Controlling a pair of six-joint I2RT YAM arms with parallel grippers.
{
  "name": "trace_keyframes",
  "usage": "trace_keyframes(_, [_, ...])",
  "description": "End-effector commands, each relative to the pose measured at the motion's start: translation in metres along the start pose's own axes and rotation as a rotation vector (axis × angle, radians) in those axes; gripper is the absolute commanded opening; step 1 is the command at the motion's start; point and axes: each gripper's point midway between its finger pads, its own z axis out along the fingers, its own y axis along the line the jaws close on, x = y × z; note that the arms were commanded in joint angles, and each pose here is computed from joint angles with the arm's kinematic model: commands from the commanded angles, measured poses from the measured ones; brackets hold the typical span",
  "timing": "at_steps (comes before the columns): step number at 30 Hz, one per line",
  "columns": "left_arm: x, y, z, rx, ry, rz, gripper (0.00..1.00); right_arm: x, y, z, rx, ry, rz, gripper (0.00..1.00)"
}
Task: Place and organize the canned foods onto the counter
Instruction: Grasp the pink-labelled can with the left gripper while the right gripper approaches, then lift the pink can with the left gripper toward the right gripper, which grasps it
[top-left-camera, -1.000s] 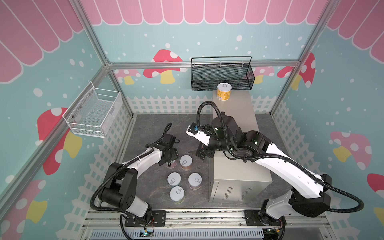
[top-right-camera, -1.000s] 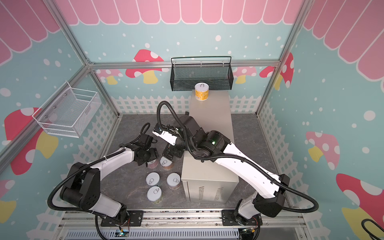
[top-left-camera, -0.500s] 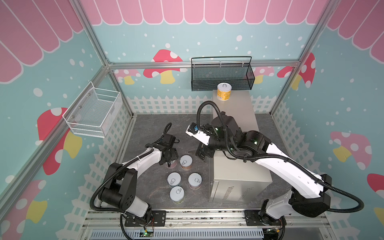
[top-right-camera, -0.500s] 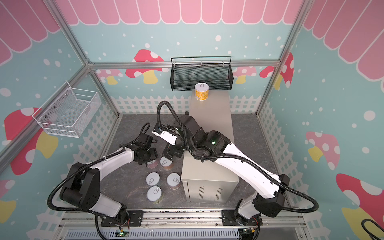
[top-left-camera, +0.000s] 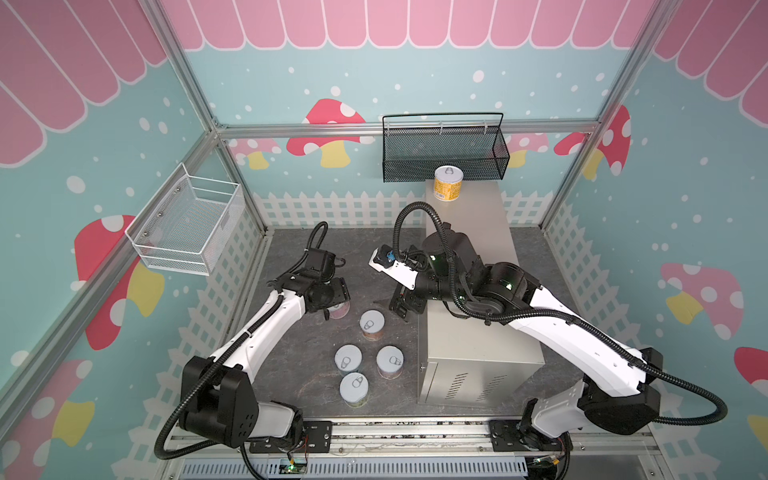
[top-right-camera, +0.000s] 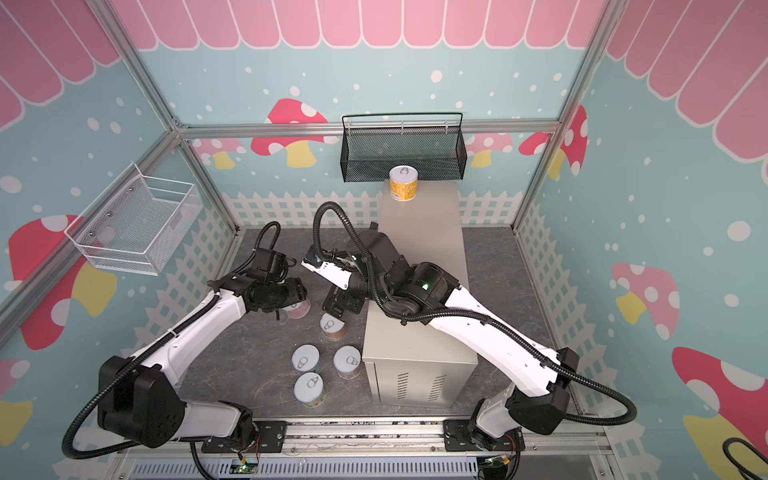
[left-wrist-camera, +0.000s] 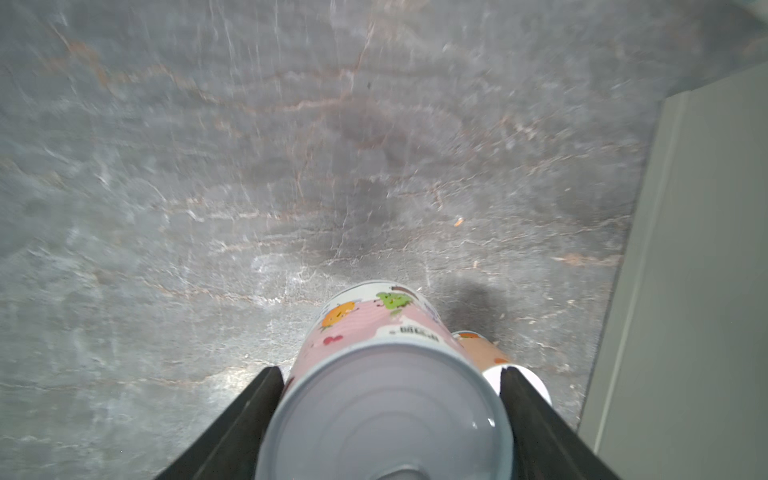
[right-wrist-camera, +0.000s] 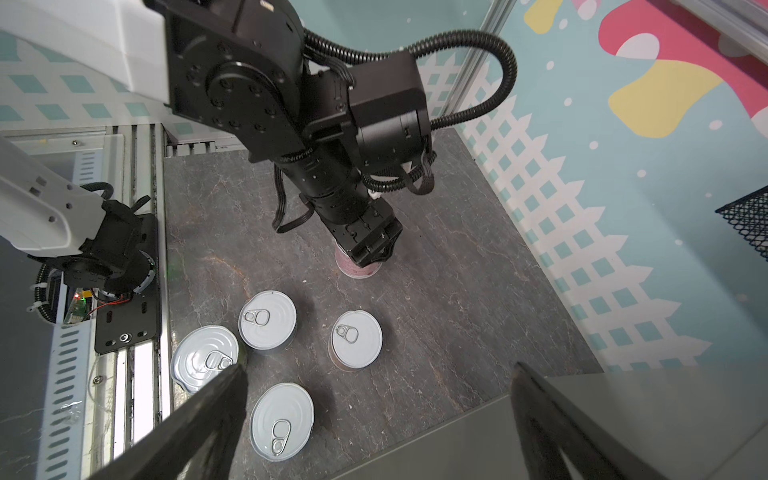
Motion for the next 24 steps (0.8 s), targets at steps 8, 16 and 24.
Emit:
trace_keyframes(8, [-0.028, -0.019, -0.083, 0.178, -0.059, 0.117, 0.0, -0.015, 0.011, 0.002, -0.053, -0.077, -0.063, 0.99])
trace_keyframes(16, [-0.039, -0.024, -0.13, 0.265, -0.117, 0.142, 0.0, -0.024, 0.027, 0.018, -0.131, -0.112, -0.115, 1.0])
trace_keyframes(24, [-0.045, -0.033, -0.162, 0.367, -0.171, 0.163, 0.0, -0.03, 0.036, 0.05, -0.178, -0.122, -0.122, 0.99])
